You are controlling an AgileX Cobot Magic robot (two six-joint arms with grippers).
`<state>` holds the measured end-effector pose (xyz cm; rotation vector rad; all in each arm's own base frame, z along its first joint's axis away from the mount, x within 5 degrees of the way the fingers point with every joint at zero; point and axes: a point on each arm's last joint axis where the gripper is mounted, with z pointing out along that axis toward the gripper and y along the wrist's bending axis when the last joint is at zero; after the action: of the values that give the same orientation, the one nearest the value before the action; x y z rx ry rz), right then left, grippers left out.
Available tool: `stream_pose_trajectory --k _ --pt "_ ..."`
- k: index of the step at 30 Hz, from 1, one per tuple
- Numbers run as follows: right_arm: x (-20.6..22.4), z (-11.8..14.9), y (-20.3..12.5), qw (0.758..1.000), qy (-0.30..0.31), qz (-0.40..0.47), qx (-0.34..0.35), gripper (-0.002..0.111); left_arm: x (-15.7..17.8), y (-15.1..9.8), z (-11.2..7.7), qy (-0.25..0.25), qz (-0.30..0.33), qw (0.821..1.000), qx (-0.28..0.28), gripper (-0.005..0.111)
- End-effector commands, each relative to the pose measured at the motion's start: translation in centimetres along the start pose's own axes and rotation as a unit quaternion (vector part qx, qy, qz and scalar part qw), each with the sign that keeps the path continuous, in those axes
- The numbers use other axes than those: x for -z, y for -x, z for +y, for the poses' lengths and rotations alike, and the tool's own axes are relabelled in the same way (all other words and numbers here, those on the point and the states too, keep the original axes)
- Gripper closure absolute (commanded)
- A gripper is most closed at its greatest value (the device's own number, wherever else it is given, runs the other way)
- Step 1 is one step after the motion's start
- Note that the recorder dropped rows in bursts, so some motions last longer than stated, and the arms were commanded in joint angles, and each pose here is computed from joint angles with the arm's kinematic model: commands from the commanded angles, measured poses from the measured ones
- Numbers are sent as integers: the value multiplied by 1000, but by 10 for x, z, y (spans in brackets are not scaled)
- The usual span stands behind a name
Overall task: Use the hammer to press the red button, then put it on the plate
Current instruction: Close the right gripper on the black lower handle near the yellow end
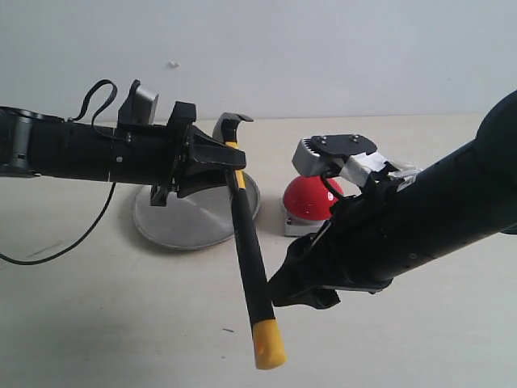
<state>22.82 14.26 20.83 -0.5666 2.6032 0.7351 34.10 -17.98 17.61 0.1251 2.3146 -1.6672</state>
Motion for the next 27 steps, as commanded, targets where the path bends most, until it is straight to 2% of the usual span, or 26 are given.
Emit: stream_pose_trajectory --k 1,6,12,21,27 --pt "1 2 3 1000 5 -9 -1 47 3 8 -9 -16 -24 1000 5 107" --pt "1 0 5 1000 -2 -17 18 47 3 12 -2 18 -44 999 16 107" --pt "-7 -6 9 999 -19 -33 14 38 3 11 -3 17 -43 999 18 107" --pt "-18 -11 6 1000 -18 -15 12 38 3 16 -7 11 -46 999 10 107" --pt "-23 4 13 999 -4 -28 38 38 3 16 -6 14 -48 999 10 107"
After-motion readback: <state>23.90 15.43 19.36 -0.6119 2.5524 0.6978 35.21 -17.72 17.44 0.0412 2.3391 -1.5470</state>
